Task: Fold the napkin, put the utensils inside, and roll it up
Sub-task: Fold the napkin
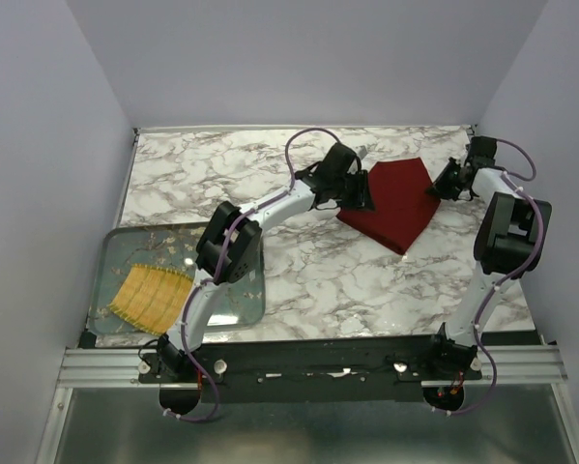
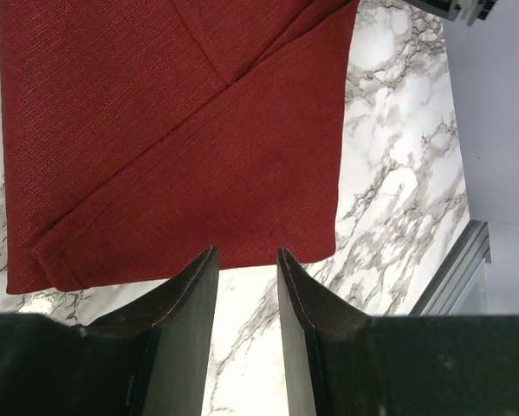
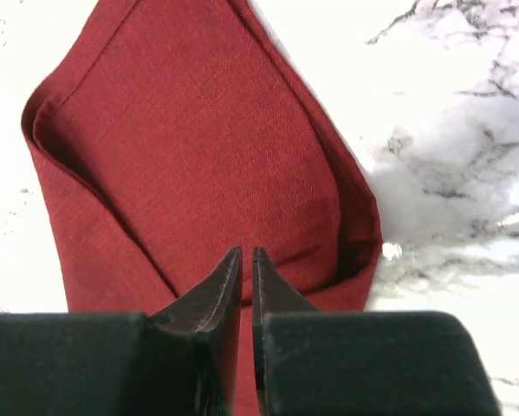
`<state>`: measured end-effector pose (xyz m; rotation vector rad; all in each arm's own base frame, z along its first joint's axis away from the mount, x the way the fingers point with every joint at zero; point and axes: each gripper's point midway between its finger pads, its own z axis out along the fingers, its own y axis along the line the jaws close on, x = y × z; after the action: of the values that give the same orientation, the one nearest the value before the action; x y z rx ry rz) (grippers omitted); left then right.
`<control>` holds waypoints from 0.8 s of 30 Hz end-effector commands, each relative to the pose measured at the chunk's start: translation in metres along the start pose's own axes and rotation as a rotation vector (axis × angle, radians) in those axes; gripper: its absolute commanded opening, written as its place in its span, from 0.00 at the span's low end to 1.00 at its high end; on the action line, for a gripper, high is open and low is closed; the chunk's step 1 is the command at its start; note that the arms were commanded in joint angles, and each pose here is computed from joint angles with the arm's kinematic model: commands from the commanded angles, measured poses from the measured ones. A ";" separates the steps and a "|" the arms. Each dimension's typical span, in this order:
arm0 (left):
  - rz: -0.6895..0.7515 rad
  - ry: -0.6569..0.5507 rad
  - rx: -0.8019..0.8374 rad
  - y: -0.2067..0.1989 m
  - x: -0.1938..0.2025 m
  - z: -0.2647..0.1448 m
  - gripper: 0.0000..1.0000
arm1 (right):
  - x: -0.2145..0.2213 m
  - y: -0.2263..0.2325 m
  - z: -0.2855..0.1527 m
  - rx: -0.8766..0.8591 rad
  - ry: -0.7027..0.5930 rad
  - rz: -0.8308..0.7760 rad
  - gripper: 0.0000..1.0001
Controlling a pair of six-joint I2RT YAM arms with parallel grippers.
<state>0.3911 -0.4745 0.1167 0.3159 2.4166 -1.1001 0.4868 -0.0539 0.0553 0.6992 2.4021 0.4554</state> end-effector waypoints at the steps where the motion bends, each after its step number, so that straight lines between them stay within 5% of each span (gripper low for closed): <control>1: 0.003 0.004 0.024 -0.005 0.001 -0.009 0.42 | -0.005 0.018 -0.044 0.011 -0.039 -0.098 0.23; 8: -0.055 -0.075 -0.041 0.012 -0.001 -0.062 0.45 | 0.061 0.073 -0.096 0.152 -0.028 -0.477 0.48; 15: -0.156 -0.255 -0.017 0.018 -0.011 -0.150 0.46 | 0.128 0.102 -0.113 0.203 -0.052 -0.997 0.52; 24: -0.189 -0.282 0.039 0.020 -0.003 -0.192 0.48 | 0.182 0.091 -0.120 0.158 0.134 -1.187 0.52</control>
<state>0.3486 -0.3228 0.2096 -0.0428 2.2270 -1.1311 0.3446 0.1092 0.1175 -0.5668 2.4662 -0.1224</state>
